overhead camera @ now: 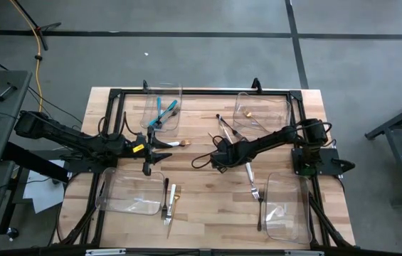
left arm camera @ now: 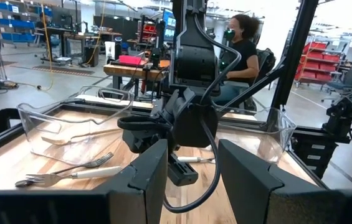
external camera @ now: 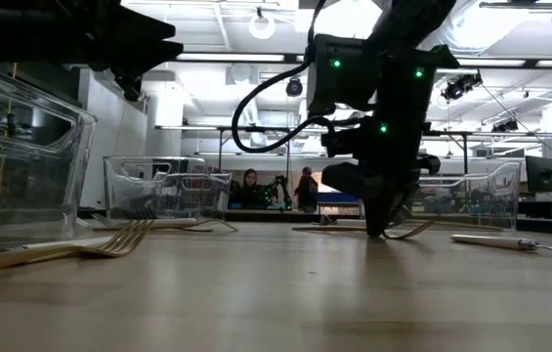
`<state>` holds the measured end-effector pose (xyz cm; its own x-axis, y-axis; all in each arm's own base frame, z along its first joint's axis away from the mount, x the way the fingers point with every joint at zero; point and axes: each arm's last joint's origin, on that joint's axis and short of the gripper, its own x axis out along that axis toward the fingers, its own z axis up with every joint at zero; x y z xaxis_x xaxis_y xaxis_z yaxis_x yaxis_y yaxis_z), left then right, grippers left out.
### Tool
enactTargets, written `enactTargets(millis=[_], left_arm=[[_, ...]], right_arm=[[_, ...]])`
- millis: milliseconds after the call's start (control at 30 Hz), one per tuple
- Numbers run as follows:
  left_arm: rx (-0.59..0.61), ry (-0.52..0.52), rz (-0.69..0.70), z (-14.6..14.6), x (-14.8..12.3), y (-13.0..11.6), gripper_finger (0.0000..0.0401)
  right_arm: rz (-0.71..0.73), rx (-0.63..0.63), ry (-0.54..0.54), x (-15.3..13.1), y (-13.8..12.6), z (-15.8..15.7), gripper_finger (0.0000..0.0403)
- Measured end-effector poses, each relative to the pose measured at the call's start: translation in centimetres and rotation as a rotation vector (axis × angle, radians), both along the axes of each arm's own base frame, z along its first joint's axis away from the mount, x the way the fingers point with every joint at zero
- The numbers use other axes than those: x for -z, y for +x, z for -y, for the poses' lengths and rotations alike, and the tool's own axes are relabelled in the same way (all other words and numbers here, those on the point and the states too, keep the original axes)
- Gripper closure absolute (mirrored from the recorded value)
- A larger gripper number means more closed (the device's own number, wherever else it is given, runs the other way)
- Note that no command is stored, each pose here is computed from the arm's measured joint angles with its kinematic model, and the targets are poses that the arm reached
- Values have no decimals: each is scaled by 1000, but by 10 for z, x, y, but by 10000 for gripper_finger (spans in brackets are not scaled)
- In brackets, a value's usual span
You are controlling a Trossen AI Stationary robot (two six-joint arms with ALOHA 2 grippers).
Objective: Sort silverware by color (type)
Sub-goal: Put the gold fork into the top right transparent bin
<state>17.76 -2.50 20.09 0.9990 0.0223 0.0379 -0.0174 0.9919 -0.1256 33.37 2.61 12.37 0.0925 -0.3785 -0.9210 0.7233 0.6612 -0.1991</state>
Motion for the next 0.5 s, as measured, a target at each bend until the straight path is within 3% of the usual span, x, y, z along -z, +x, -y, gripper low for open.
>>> enactTargets(millis=[267, 500], left_arm=[[-1, 40, -1, 0, 0, 0, 267], [-2, 51, 0, 0, 0, 0, 268]], right_arm=[[-4, -80, -23, -9, -4, -9, 401], [90, -162, -95, -34, -11, -35, 401]])
